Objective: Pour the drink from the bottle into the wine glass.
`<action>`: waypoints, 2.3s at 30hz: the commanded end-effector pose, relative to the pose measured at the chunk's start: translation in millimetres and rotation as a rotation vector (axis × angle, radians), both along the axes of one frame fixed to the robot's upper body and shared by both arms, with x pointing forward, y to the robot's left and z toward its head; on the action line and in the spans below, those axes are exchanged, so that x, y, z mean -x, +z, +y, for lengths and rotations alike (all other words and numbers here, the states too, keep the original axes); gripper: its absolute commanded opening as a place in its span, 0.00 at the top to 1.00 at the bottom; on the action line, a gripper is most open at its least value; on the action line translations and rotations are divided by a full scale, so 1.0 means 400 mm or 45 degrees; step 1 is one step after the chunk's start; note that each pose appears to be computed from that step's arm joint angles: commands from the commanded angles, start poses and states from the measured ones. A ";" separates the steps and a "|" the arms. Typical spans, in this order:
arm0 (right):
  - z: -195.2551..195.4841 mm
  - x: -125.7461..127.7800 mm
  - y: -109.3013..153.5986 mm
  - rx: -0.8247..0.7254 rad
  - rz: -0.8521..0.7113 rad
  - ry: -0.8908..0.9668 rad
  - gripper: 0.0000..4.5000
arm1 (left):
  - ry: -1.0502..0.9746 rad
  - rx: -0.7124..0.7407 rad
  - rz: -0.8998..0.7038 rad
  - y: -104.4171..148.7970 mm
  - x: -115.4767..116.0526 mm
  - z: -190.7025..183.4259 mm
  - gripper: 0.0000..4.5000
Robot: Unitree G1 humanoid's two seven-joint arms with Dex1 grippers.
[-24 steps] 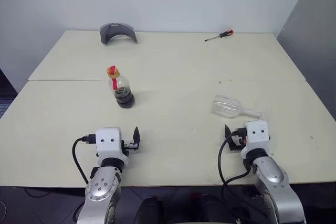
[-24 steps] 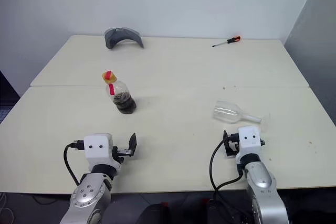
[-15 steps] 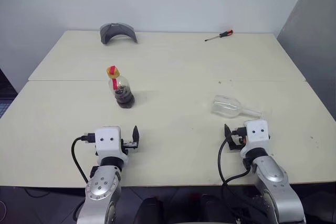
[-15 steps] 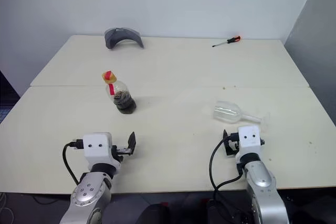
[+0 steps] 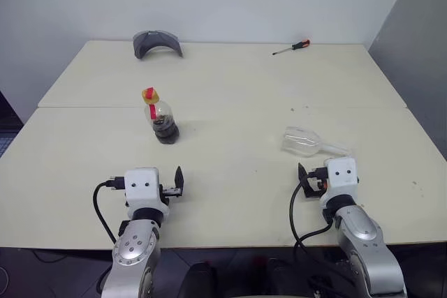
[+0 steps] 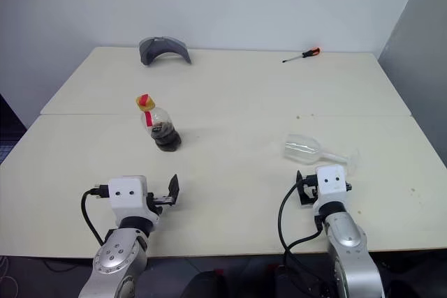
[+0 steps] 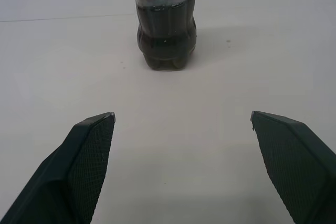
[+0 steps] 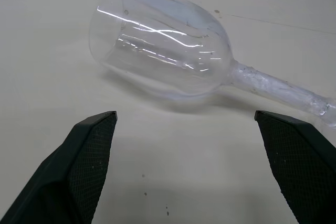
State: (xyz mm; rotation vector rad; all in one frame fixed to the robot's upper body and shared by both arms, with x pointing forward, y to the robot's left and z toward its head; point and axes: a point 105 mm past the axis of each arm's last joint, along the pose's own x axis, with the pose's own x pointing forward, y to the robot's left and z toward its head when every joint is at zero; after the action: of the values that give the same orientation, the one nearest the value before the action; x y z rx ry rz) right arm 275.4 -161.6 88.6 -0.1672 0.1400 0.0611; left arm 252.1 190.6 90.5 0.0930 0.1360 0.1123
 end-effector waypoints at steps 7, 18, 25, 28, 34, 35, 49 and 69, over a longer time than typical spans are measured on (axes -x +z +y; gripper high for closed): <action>0.045 0.010 0.102 -0.199 -0.147 0.408 0.00 | 0.016 -0.148 -0.133 0.068 -0.035 0.061 0.01; 0.129 0.037 0.195 -0.375 -0.085 1.093 0.00 | 0.018 -0.144 -0.194 0.066 -0.123 0.073 0.01; 0.155 0.011 0.208 -0.370 -0.108 1.165 0.00 | -0.017 -0.177 -0.234 0.080 -0.167 0.075 0.01; 0.156 -0.005 0.212 -0.357 -0.126 1.155 0.00 | 0.002 -0.190 -0.200 0.062 -0.180 0.090 0.01; 0.155 -0.014 0.217 -0.357 -0.139 1.138 0.00 | -0.035 -0.166 -0.210 0.063 -0.203 0.091 0.01; 0.155 -0.014 0.217 -0.360 -0.139 1.134 0.00 | -0.039 -0.158 -0.211 0.063 -0.206 0.091 0.01; 0.172 -0.017 0.233 -0.396 -0.159 1.107 0.00 | -0.103 -0.146 -0.293 0.105 -0.271 0.070 0.01; 0.176 -0.005 0.242 -0.395 -0.154 1.098 0.00 | -0.153 -0.105 -0.396 0.121 -0.410 0.057 0.01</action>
State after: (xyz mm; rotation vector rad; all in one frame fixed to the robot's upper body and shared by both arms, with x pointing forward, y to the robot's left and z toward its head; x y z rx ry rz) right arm 281.3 -91.8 170.5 0.1029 -0.0114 0.9167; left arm 413.3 216.0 124.5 0.1692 -0.1263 0.0225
